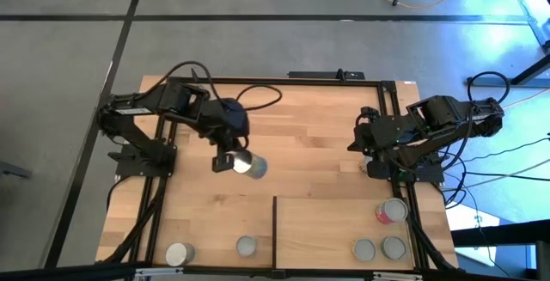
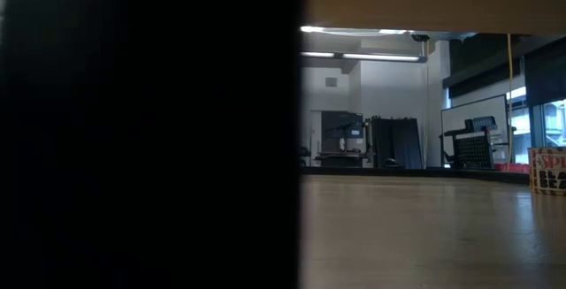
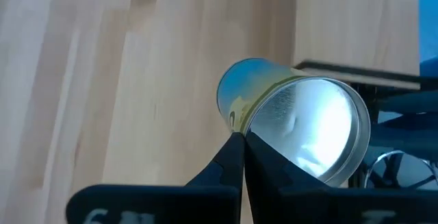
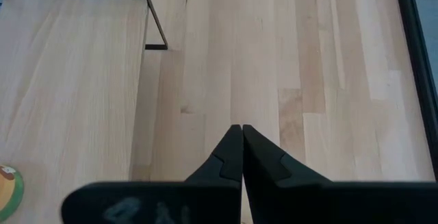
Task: Pick and place cans onto a shelf
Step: Put the top canned cherries on the shelf
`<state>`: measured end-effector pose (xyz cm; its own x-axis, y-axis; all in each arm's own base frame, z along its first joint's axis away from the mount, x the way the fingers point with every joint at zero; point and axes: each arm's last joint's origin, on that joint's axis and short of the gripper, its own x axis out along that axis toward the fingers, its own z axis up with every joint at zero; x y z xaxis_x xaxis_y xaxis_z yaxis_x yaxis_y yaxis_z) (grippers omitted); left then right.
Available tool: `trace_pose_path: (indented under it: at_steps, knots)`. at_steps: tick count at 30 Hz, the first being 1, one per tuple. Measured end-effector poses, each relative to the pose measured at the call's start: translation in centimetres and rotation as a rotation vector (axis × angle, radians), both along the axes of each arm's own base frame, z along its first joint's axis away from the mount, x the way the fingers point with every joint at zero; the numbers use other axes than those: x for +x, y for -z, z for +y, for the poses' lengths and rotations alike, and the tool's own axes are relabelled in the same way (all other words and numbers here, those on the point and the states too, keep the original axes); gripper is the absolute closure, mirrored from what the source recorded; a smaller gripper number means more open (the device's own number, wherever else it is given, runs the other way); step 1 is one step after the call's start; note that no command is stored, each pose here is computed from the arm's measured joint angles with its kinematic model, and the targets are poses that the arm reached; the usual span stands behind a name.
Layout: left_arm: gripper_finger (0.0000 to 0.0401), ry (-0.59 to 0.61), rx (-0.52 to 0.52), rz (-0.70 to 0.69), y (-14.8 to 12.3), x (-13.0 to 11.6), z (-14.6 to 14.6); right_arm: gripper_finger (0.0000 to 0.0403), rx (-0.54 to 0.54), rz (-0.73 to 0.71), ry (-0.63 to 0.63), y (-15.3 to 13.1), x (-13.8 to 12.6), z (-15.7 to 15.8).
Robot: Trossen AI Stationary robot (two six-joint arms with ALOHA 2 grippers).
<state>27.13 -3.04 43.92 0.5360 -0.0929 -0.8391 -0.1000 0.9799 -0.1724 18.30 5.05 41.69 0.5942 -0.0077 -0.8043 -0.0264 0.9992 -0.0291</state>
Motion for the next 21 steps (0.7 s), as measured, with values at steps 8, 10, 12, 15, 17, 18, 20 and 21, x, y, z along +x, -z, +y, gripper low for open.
trace_pose_path:
  at_steps: [8, 10, 12, 15, 17, 18, 20, 21]
  knots:
    - [0.0401, 0.134, 0.047, -0.075, -1.2, 3.3, -1.1, 0.0398, 0.005, 0.0, 0.008, 0.0, 0.0, 0.0]
    - [0.0401, 0.199, 0.043, -0.097, -1.5, 3.9, -1.8, 0.0398, 0.016, 0.0, 0.022, 0.0, 0.0, 0.0]
    - [0.0401, 0.244, 0.057, -0.119, -1.6, 4.6, -2.5, 0.0398, 0.023, -0.001, 0.032, 0.0, 0.0, 0.0]
    - [0.0401, 0.311, 0.079, -0.132, -1.4, 5.7, -3.7, 0.0398, 0.028, -0.003, 0.05, 0.0, 0.0, 0.0]
    - [0.0401, 0.352, 0.096, -0.141, -1.0, 6.6, -4.5, 0.0398, 0.027, -0.003, 0.05, 0.0, 0.0, 0.0]
    - [0.0401, 0.366, 0.099, -0.147, -0.8, 7.0, -4.9, 0.0398, 0.027, -0.003, 0.049, 0.0, 0.0, 0.0]
    - [0.0401, 0.382, 0.099, -0.166, -0.3, 7.8, -5.6, 0.0398, 0.027, -0.003, 0.05, 0.0, 0.0, 0.0]
    - [0.0401, 0.388, 0.098, -0.171, 0.0, 8.1, -5.9, 0.0398, 0.028, -0.003, 0.051, 0.0, 0.0, 0.0]
